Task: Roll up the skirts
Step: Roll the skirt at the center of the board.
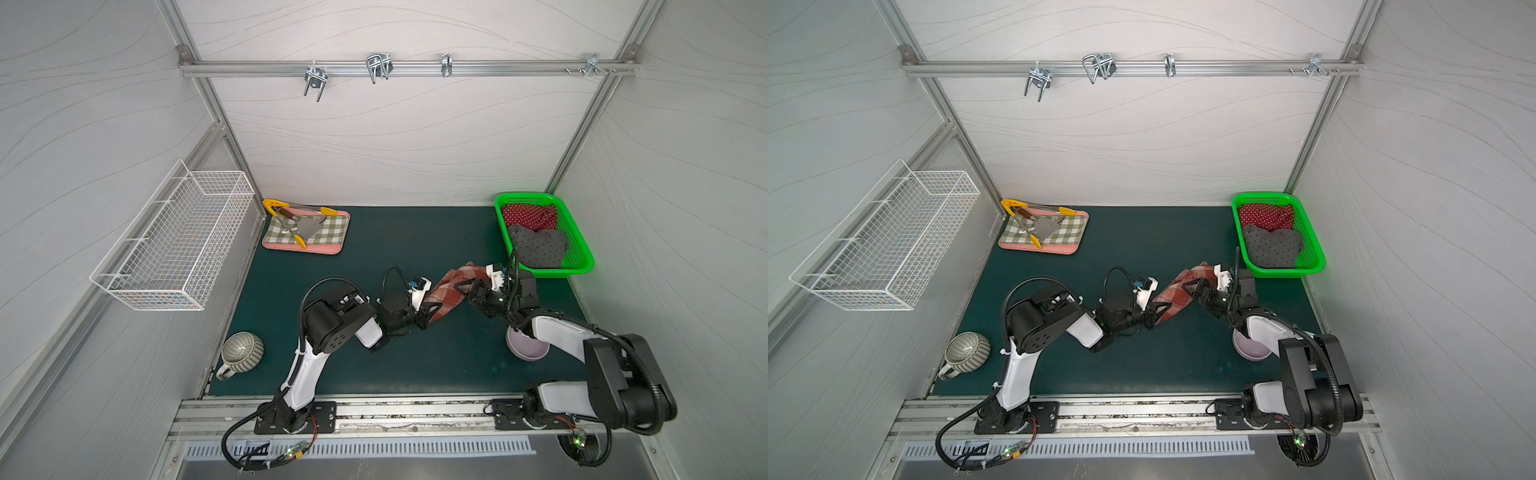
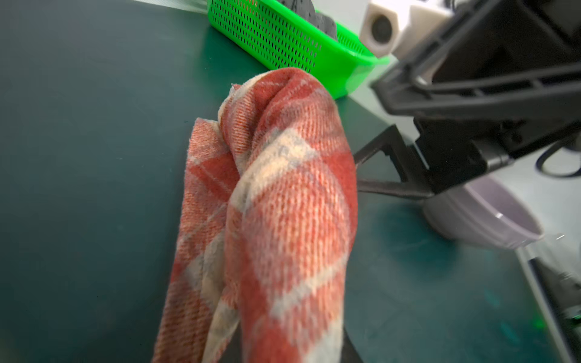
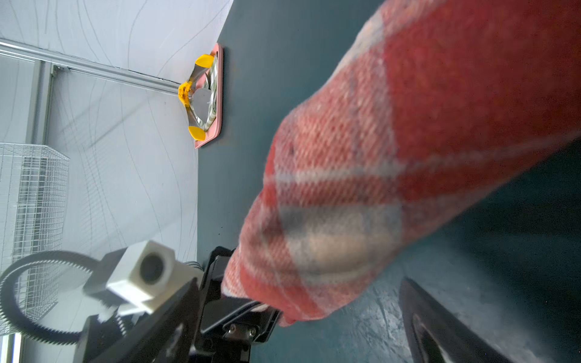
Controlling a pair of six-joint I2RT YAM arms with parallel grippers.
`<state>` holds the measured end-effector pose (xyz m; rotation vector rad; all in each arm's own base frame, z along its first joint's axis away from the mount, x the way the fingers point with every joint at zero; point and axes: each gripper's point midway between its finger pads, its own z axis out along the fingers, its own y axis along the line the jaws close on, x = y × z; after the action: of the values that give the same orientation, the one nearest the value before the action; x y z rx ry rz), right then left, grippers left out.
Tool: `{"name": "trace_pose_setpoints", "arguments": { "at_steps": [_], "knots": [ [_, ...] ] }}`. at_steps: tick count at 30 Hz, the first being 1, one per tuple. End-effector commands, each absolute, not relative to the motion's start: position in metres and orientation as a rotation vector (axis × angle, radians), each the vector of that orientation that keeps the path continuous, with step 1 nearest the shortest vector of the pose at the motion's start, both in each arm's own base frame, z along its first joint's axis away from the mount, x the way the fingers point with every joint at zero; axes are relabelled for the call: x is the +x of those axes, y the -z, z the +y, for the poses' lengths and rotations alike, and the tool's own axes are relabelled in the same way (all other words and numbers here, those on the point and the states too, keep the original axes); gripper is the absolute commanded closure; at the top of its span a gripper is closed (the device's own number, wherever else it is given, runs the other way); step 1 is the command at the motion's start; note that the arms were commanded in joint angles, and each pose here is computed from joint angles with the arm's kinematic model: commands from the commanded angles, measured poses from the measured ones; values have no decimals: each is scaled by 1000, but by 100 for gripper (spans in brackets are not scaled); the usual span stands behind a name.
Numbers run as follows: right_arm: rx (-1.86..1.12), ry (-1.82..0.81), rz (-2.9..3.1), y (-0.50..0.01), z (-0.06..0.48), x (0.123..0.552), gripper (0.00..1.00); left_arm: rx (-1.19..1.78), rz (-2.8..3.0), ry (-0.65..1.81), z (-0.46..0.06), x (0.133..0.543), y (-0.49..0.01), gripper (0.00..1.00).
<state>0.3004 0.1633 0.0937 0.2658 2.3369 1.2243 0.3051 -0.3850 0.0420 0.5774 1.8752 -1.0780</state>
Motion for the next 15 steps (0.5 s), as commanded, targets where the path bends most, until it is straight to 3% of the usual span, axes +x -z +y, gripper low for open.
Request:
{"name": "trace_pose_setpoints", "arguments": {
  "at_steps": [1,5,15],
  "knots": [
    [318,-1203,2386,-89,163,295,1,409,2238,1211,-369,278,43,100],
    [373,-1080,2495,-75,165,295,1,313,2240,1278,-365,281,53,100],
    [605,-907,2551,-56,173,325,1,386,2320,1162,-364,274,67,100]
  ]
}}
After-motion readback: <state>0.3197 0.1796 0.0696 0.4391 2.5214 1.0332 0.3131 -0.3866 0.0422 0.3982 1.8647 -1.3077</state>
